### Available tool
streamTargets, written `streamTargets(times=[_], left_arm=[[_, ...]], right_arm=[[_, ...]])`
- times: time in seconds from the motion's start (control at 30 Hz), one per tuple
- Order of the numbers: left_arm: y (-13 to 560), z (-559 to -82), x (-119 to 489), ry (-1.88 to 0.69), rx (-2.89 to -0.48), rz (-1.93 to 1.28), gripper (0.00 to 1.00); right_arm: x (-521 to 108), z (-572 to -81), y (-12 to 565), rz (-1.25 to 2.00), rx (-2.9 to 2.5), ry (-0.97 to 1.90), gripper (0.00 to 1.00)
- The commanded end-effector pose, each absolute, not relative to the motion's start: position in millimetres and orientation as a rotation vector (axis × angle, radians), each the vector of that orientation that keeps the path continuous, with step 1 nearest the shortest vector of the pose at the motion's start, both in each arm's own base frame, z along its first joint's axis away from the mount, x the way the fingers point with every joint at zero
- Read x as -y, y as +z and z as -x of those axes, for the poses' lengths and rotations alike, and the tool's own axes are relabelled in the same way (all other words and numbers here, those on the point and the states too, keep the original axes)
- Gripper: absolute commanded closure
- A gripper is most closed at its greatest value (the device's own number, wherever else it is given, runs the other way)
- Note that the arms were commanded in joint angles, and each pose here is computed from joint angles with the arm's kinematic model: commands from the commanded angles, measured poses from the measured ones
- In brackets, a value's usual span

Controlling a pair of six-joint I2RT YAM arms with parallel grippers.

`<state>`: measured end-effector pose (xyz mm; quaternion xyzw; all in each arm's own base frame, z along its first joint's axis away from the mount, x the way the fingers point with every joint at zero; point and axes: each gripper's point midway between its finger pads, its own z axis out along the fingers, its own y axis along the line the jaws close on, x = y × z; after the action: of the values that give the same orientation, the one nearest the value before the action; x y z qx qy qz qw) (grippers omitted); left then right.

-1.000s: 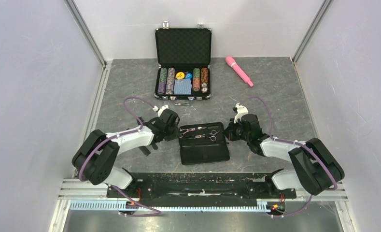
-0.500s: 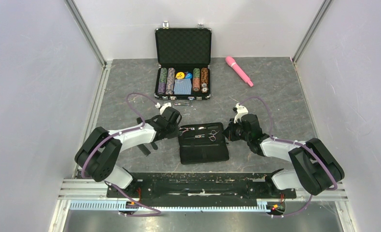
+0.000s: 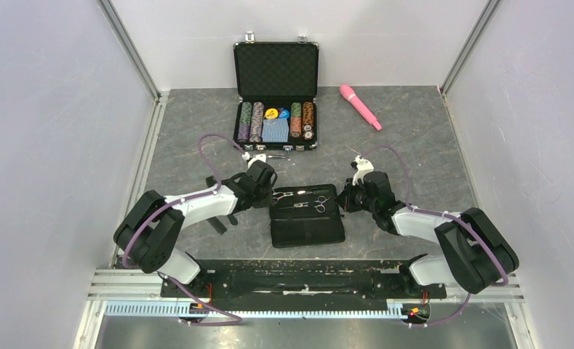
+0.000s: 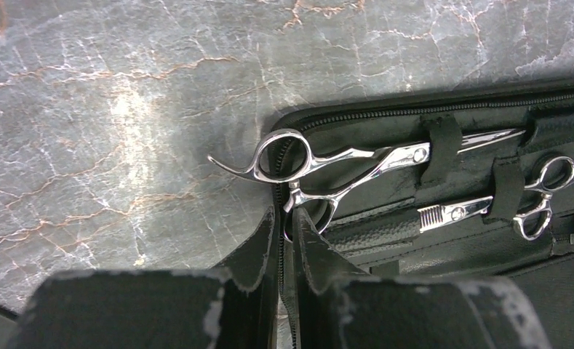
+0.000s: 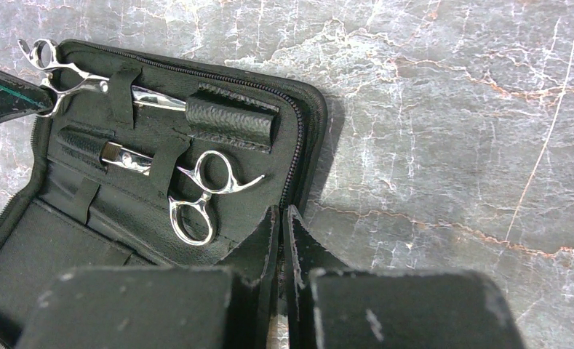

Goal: Sort the hair-cutting tools

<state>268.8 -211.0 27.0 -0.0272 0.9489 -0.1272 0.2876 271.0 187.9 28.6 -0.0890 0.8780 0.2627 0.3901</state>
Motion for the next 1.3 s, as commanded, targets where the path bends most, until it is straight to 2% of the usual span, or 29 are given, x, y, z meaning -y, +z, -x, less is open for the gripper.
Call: streamTargets(times=[0.0,0.47,0.6,0.83,1.27], left_arm=[[44,-276,233,-0.395,-2.487,-0.053,0.88],[48,-271,267,-0.462,-2.501,-0.169,0.86],[46,-272,274,-0.466,-2.508,-0.161,0.80],[43,-277,273,-0.424,-2.511,-0.142,0.77],[43,-295,273,-0.353,-2.472,-0.123,0.78]], right_arm=[[-198,-278,42,0.236,-2.163,0.723,1.00],[-201,-278,43,0.236,-2.159,0.745,1.00],[-201,-278,43,0.238,-2.160,0.748,1.00],[-202,-277,43,0.237,-2.161,0.755,1.00],[-202,-276,41,0.236,-2.164,0.760,1.00]])
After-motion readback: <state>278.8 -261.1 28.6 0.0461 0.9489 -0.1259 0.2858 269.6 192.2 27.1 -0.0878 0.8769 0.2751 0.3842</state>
